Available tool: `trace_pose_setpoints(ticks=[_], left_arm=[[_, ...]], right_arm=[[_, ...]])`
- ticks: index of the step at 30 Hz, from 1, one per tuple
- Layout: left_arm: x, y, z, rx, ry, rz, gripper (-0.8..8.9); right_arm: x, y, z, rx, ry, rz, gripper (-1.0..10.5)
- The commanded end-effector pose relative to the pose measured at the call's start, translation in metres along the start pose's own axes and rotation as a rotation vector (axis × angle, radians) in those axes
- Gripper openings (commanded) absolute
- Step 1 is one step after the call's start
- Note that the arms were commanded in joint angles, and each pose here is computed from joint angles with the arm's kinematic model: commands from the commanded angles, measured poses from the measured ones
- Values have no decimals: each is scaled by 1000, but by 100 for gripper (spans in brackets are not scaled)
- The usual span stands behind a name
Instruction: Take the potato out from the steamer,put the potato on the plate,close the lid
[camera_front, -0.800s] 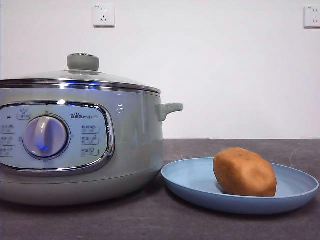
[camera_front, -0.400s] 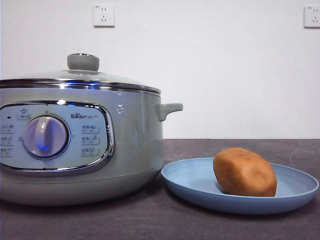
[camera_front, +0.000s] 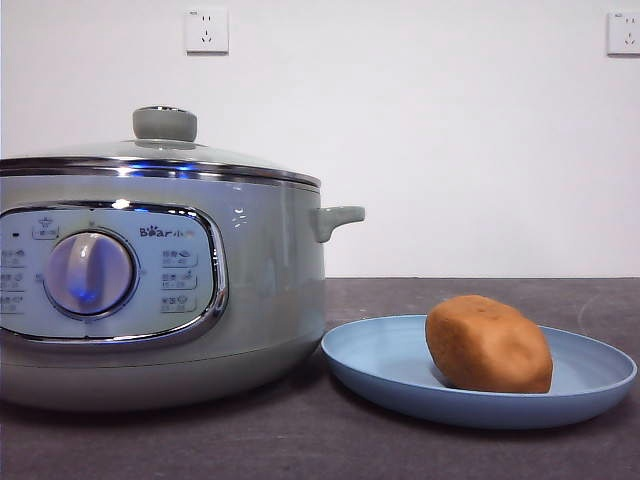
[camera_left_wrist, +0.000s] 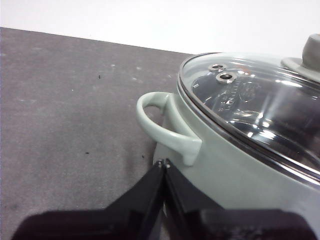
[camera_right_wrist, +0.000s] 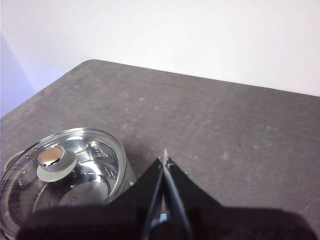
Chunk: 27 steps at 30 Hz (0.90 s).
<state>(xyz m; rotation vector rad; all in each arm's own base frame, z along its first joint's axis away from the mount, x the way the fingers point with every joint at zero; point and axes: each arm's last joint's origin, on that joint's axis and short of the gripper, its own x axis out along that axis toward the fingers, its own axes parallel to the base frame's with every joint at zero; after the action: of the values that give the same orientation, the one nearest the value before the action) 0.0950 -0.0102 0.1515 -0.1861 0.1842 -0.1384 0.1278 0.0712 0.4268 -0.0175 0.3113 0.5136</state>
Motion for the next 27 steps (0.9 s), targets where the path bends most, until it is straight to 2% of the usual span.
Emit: trace_pose_setpoints(ticks=[1, 14, 17, 21, 27], left_arm=[[1, 1, -4, -7, 9, 3, -4], [1, 1, -4, -7, 9, 3, -4], [1, 1, -4, -7, 9, 3, -4], [1, 1, -4, -7, 9, 3, -4], [1, 1, -4, -7, 9, 3, -4]], right_arm=[[0, 0, 1, 11, -6, -3, -1], [-3, 0, -1, 10, 1, -3, -1], [-3, 0, -1, -29, 7, -6, -1], [-1, -13, -6, -46, 64, -85, -1], [0, -51, -24, 84, 139, -317, -1]])
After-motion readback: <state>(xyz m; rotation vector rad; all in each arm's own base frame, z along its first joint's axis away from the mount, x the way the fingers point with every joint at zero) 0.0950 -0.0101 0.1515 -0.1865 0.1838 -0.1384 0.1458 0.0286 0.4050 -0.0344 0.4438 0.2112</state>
